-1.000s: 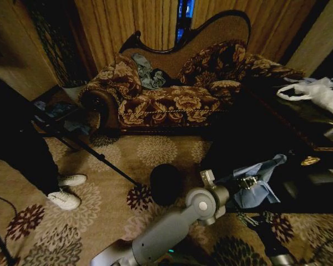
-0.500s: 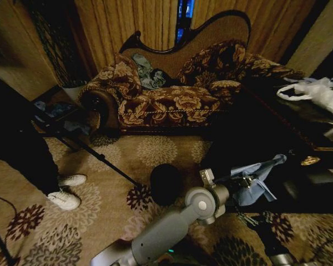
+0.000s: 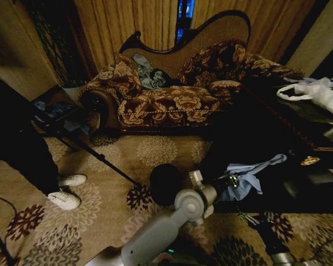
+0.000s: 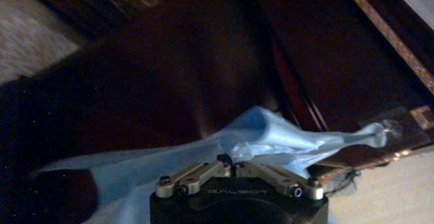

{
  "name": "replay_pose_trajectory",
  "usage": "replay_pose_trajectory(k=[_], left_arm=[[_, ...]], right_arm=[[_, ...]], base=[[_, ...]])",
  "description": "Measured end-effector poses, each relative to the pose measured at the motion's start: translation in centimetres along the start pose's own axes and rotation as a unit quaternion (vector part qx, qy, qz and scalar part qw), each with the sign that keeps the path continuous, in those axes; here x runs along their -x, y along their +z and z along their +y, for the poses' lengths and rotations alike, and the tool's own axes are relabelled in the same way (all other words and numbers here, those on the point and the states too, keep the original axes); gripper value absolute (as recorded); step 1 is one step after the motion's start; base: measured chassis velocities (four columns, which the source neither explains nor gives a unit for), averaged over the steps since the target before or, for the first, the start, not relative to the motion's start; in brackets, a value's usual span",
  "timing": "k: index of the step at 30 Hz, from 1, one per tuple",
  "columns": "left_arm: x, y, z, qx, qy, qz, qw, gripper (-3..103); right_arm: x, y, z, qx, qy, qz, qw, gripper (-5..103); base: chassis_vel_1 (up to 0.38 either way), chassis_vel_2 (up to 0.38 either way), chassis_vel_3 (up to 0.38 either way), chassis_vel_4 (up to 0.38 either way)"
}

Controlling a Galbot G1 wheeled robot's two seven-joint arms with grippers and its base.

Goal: Place a garbage bag over the trash bin.

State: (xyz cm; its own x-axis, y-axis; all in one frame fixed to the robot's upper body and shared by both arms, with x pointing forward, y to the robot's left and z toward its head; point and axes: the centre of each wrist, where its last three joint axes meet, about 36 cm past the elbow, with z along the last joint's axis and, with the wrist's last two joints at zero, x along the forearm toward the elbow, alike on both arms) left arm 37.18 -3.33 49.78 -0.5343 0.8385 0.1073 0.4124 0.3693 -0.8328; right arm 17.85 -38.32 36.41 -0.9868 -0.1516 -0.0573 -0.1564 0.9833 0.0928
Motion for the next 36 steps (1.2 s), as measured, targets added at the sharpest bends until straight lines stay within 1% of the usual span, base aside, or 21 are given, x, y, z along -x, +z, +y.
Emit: replay_pose_trajectory(k=[4, 5, 7, 10, 13, 15, 18, 19, 20, 21, 25, 27, 29, 30, 31, 34, 35, 36], left_arm=[[-2.4, -0.7, 2.4, 0.012, -0.025, -0.014, 0.9995, 0], [-2.4, -0.7, 2.4, 0.012, -0.025, -0.014, 0.9995, 0], [-3.7, -1.2, 3.4, 0.014, -0.038, -0.021, 0.9989, 0], [-4.4, -1.5, 3.8, 0.016, -0.043, -0.026, 0.9986, 0], [-6.1, -2.2, 4.5, 0.017, -0.054, -0.039, 0.9976, 0], [-6.5, -2.3, 4.6, 0.017, -0.055, -0.041, 0.9975, 0], [-8.7, -2.6, 5.1, 0.017, -0.061, -0.048, 0.9968, 0], [-8.7, -2.6, 5.1, 0.017, -0.061, -0.048, 0.9968, 0], [-9.3, -2.6, 5.1, 0.016, -0.062, -0.049, 0.9968, 0], [-10.2, -2.5, 5.1, 0.015, -0.063, -0.051, 0.9966, 0], [-11.1, -2.3, 4.9, 0.014, -0.062, -0.052, 0.9966, 0], [-12.1, -2.3, 4.7, 0.015, -0.062, -0.056, 0.9964, 0], [-13.0, -2.5, 4.4, 0.017, -0.061, -0.062, 0.9961, 0], [-13.0, -2.5, 4.4, 0.017, -0.061, -0.062, 0.9961, 0], [-13.4, -2.8, 4.6, 0.021, -0.062, -0.067, 0.9956, 0], [-13.6, -3.2, 4.7, 0.029, -0.064, -0.071, 0.9950, 0], [-13.6, -3.5, 4.9, 0.039, -0.065, -0.076, 0.9942, 0], [-13.5, -3.9, 5.2, 0.062, -0.065, -0.083, 0.9925, 0]], right_arm=[[0.2, -0.1, -0.5, -0.003, 0.002, 0.001, 1.000, 100], [0.2, -0.1, -0.5, -0.003, 0.002, 0.001, 1.000, 100], [0.3, -0.2, -0.5, -0.003, 0.000, 0.002, 1.000, 100], [0.4, -0.2, -0.3, -0.002, -0.003, 0.002, 1.000, 100], [0.6, -0.2, -0.2, -0.002, -0.004, 0.000, 1.000, 100], [0.7, -0.2, -0.2, -0.002, -0.004, 0.000, 1.000, 100], [0.7, -0.3, -0.7, -0.005, 0.002, 0.001, 1.000, 100], [0.7, -0.3, -0.7, -0.005, 0.002, 0.001, 1.000, 100], [0.7, -0.3, -0.7, -0.005, 0.004, 0.000, 1.000, 100], [0.8, -0.2, -0.9, -0.006, 0.008, 0.000, 1.000, 100], [1.1, -0.2, -0.9, -0.009, 0.014, -0.001, 1.000, 100], [1.5, -0.1, -0.7, -0.014, 0.022, -0.001, 1.000, 100], [1.8, 0.0, -0.7, -0.026, 0.032, 0.003, 0.999, 100], [1.8, 0.0, -0.7, -0.026, 0.032, 0.003, 0.999, 100], [2.0, 0.0, -0.6, -0.034, 0.041, 0.004, 0.999, 100], [2.2, -0.2, -0.4, -0.034, 0.051, 0.000, 0.998, 100], [2.4, -0.5, -0.2, -0.032, 0.055, -0.003, 0.998, 100], [2.6, -1.1, 0.1, -0.026, 0.058, -0.009, 0.998, 100]], base=[[0.000, 0.000, 0.000, 0.000], [0.000, 0.000, 0.000, 0.000], [0.000, 0.000, 0.000, 0.000], [0.000, 0.000, 0.000, 0.000], [0.000, 0.000, 0.000, 0.000], [0.000, 0.000, 0.000, 0.000], [0.000, 0.000, 0.000, 0.000], [0.000, 0.000, 0.000, 0.000], [0.000, 0.000, 0.000, 0.000], [0.000, 0.000, 0.000, 0.000], [0.000, 0.000, 0.000, 0.000], [0.000, 0.000, 0.000, 0.000], [0.000, 0.000, 0.000, 0.000], [0.000, 0.000, 0.000, 0.000], [0.000, 0.000, 0.000, 0.000], [0.000, 0.000, 0.000, 0.000], [0.000, 0.000, 0.000, 0.000], [0.000, 0.000, 0.000, 0.000]])
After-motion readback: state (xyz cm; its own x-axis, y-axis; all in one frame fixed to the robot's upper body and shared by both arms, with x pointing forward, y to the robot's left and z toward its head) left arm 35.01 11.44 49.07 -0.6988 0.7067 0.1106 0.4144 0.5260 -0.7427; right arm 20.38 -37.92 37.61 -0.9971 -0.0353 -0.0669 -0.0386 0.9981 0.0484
